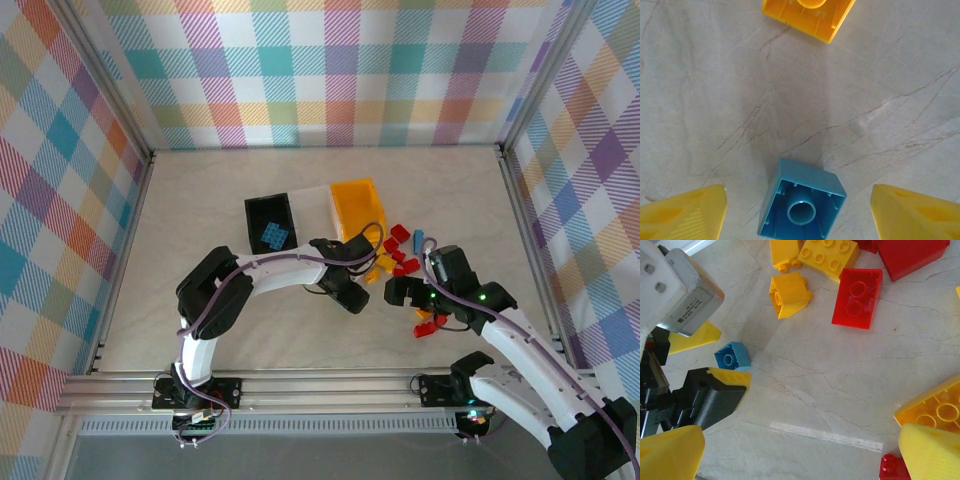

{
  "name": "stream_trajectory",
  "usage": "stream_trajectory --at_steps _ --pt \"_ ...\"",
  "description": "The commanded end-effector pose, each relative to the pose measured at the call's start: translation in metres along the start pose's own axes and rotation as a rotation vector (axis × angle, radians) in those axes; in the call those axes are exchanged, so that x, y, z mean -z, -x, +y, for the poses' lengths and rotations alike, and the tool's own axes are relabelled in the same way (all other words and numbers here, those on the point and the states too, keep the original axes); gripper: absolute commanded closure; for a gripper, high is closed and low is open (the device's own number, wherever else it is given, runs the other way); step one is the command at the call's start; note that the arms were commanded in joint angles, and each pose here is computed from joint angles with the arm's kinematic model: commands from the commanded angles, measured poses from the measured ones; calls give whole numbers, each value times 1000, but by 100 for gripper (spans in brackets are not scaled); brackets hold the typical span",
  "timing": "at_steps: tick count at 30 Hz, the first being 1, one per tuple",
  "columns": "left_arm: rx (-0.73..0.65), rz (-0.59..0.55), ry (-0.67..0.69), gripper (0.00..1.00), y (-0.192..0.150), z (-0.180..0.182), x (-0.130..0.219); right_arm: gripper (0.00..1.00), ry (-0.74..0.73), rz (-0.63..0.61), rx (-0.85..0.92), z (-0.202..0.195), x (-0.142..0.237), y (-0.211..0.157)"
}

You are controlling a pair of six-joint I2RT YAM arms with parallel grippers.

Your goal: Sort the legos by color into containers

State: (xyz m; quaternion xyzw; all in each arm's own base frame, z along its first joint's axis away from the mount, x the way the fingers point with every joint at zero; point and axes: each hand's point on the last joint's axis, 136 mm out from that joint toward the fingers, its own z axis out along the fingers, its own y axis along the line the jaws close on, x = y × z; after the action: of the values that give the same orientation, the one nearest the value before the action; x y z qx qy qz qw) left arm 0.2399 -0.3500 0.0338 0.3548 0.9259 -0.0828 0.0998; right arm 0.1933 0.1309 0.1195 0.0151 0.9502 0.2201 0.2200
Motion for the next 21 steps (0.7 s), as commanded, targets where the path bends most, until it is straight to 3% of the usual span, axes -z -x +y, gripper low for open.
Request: stream_trajectory --at_steps 1,21 --pt "-6 5 8 25 1 6 -3 0 11 -12 -22 4 2 6" --pt "1 26 33 41 0 14 -18 0 30 11 -35 6 -10 4"
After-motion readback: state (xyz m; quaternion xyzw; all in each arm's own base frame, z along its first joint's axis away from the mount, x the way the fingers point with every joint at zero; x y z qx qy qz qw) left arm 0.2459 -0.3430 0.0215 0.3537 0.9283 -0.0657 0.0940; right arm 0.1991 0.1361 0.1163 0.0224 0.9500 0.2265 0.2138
